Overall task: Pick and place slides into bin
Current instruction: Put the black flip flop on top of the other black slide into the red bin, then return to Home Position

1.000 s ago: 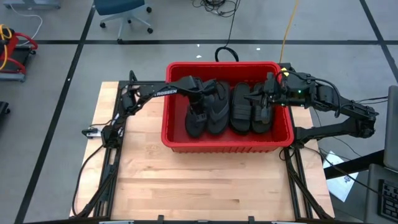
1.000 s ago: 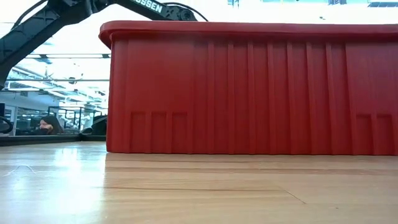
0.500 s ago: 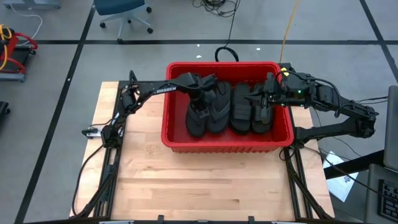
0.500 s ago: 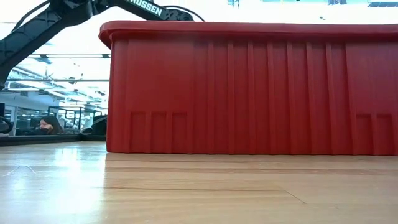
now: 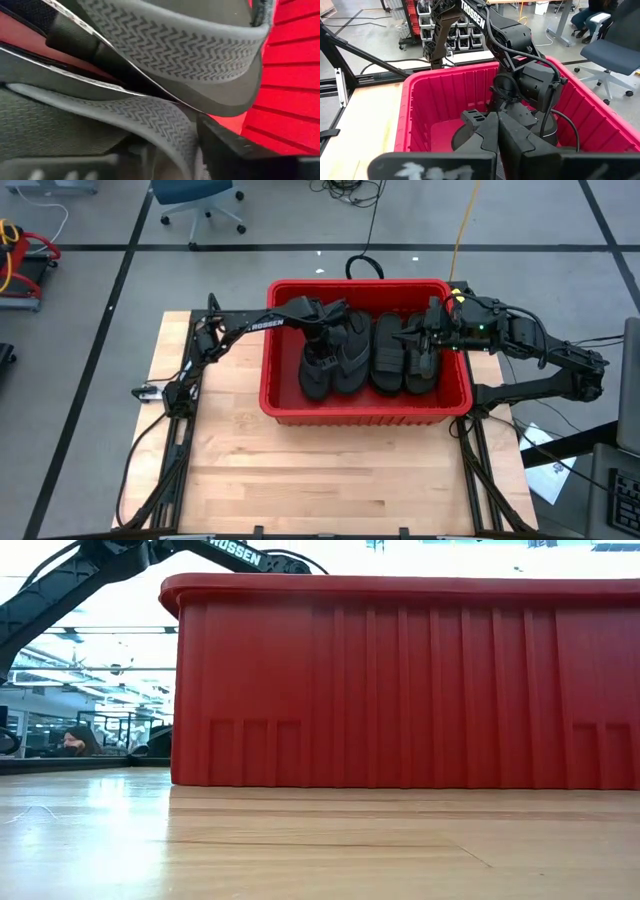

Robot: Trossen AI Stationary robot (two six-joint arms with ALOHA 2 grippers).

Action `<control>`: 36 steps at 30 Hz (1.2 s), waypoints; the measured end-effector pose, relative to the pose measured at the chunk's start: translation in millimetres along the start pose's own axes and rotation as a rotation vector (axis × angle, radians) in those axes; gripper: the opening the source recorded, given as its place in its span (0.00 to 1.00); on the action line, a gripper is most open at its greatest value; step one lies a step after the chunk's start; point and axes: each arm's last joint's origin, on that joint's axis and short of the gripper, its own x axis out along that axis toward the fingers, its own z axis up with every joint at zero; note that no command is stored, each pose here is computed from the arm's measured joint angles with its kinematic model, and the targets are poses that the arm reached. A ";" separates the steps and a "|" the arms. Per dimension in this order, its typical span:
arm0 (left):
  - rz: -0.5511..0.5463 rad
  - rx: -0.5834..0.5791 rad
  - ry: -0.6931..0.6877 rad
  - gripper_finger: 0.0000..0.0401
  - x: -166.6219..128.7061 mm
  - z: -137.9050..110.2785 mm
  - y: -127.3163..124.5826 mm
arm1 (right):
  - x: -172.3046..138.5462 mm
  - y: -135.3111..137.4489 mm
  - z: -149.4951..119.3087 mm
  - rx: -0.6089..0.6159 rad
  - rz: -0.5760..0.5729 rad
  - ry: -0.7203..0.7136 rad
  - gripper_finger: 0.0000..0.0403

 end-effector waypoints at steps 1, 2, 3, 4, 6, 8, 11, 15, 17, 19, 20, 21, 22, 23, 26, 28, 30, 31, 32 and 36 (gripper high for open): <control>0.004 0.002 0.000 0.38 0.1 0.0 0.2 | 0.0 0.0 0.0 0.000 0.000 0.000 0.00; 0.012 0.008 0.001 0.41 0.1 -0.1 0.4 | 0.0 0.0 0.0 0.000 0.000 0.000 0.00; 0.019 0.019 0.001 0.45 -1.2 -0.4 -0.1 | 0.0 0.0 0.0 0.000 0.000 0.000 0.00; 0.027 0.033 0.000 0.48 -1.6 -0.4 -1.3 | 0.0 0.0 -0.1 0.000 0.000 0.001 0.00; 0.045 0.065 -0.007 0.54 -6.4 -0.9 -5.5 | 0.0 0.0 -0.1 0.000 0.000 0.001 0.00; 0.059 0.098 -0.026 0.58 -13.5 -1.1 -9.5 | 0.0 0.0 -0.1 0.000 0.000 0.001 0.00; 0.101 0.131 -0.066 0.63 -29.5 -1.7 -15.6 | 0.0 0.0 -0.6 -0.001 0.000 0.006 0.00; 0.147 0.131 -0.114 0.66 -51.9 -5.2 -24.6 | 0.0 -0.1 -2.2 0.011 -0.001 0.023 0.00; 0.156 0.128 -0.141 0.67 -67.2 -9.1 -30.9 | 0.0 0.0 -3.1 0.027 0.002 0.032 0.00; 0.156 0.137 -0.175 0.66 -83.7 -13.9 -39.8 | -0.1 0.1 -4.1 0.033 0.005 0.043 0.00; 0.160 0.151 -0.201 0.64 -93.6 -16.6 -46.2 | -0.1 0.4 -4.6 0.032 0.018 0.049 0.00; 0.172 0.166 -0.230 0.61 -103.6 -19.7 -53.6 | -0.2 0.9 -5.2 0.027 0.036 0.055 0.00; 0.182 0.187 -0.262 0.58 -113.2 -22.7 -62.0 | -0.2 1.5 -5.8 0.019 0.056 0.062 0.00; 0.189 0.219 -0.299 0.54 -122.5 -25.6 -71.6 | -0.3 2.0 -6.2 0.011 0.075 0.066 0.00; 0.181 0.368 -0.429 0.38 -153.5 -38.3 -106.1 | 2.6 4.1 -8.5 0.006 0.146 0.063 0.00; 0.161 0.476 -0.549 0.26 -172.8 -45.4 -131.6 | 7.0 5.5 -12.3 0.008 0.193 0.056 0.00; 0.135 0.556 -0.655 0.14 -189.7 -53.6 -153.6 | 13.0 6.2 -17.4 0.008 0.215 0.036 0.00; 0.113 0.586 -0.699 0.08 -195.9 -56.7 -162.9 | 15.8 6.3 -20.1 0.015 0.217 0.021 0.00; 0.089 0.607 -0.738 0.04 -202.3 -60.4 -170.6 | 19.0 6.3 -23.4 0.023 0.219 0.008 0.00; 0.033 0.630 -0.780 0.03 -209.1 -70.1 -190.4 | 27.1 6.6 -36.1 0.054 0.239 -0.064 0.00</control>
